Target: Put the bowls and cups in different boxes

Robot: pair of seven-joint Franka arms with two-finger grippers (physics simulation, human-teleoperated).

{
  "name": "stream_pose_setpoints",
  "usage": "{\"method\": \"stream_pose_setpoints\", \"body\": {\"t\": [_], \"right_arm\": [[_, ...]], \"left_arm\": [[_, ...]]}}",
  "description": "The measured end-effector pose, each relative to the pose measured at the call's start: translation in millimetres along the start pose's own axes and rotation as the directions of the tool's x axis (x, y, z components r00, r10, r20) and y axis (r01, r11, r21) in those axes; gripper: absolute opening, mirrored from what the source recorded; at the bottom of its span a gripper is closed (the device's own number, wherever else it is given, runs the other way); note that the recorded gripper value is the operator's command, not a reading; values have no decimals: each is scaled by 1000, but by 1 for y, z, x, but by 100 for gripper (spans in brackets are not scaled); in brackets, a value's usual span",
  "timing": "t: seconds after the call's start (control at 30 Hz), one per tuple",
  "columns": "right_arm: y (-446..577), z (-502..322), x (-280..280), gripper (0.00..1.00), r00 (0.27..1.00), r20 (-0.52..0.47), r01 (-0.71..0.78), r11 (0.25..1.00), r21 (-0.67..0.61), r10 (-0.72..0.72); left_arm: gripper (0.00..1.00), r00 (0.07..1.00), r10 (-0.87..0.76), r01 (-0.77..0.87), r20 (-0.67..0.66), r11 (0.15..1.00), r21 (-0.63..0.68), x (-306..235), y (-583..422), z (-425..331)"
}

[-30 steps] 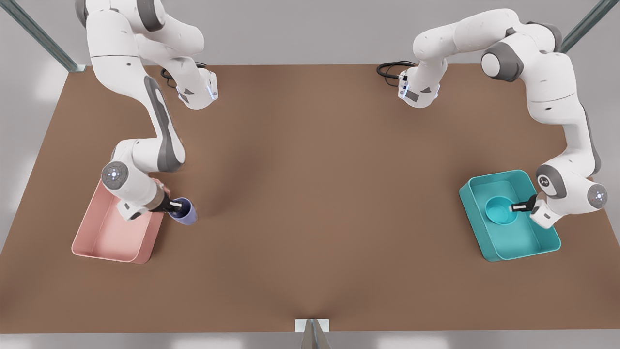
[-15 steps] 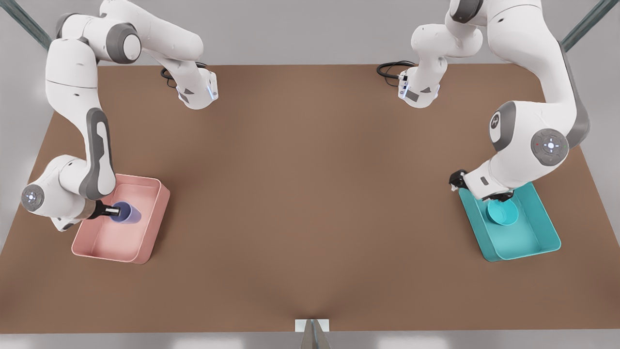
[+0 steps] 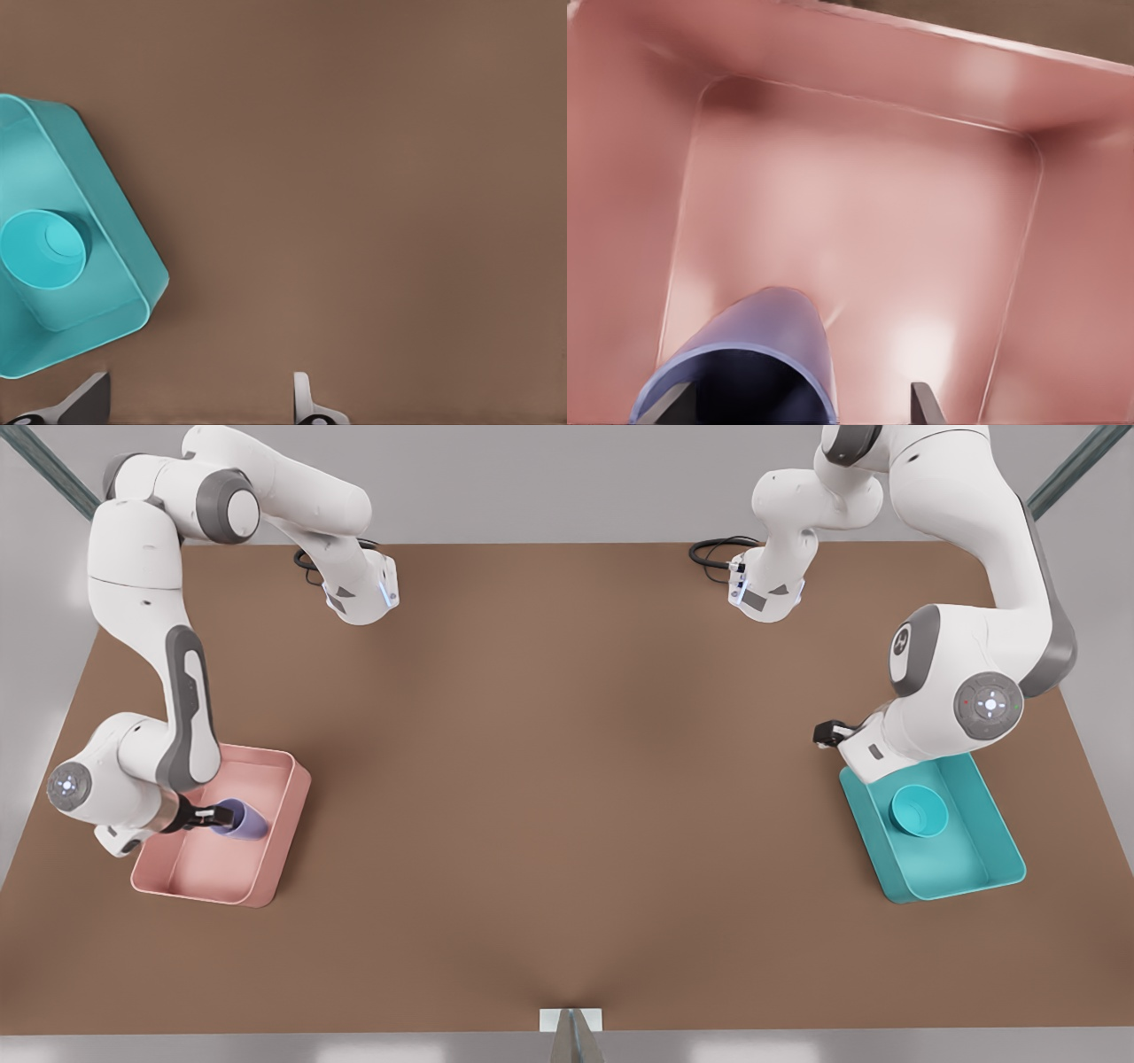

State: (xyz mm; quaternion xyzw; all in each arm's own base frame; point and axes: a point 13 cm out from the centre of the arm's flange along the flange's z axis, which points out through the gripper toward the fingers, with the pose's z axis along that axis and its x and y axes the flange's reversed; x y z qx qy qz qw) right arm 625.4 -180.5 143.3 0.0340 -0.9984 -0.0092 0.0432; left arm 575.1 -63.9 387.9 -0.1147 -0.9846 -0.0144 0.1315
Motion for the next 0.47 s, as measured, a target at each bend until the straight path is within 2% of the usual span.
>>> {"method": "stream_pose_setpoints", "body": {"t": [0.17,0.3,0.37,0.47], "right_arm": [[37,-102,-8,100,995,75,72,997,-5,-71],[123,-211,-31,100,976,133,172,985,6,-171],[158,-259,-8,100,972,133,195,981,10,-195],[171,-290,42,100,980,83,179,984,10,-179]], "left_arm": [[100,1000,-30,30,-9,1000,0,2,0,1],[100,999,-47,47,-7,999,0,1,0,-2],[100,999,-54,54,-7,999,0,1,-1,-2],[100,998,-65,65,-8,998,0,2,-1,-2]]}}
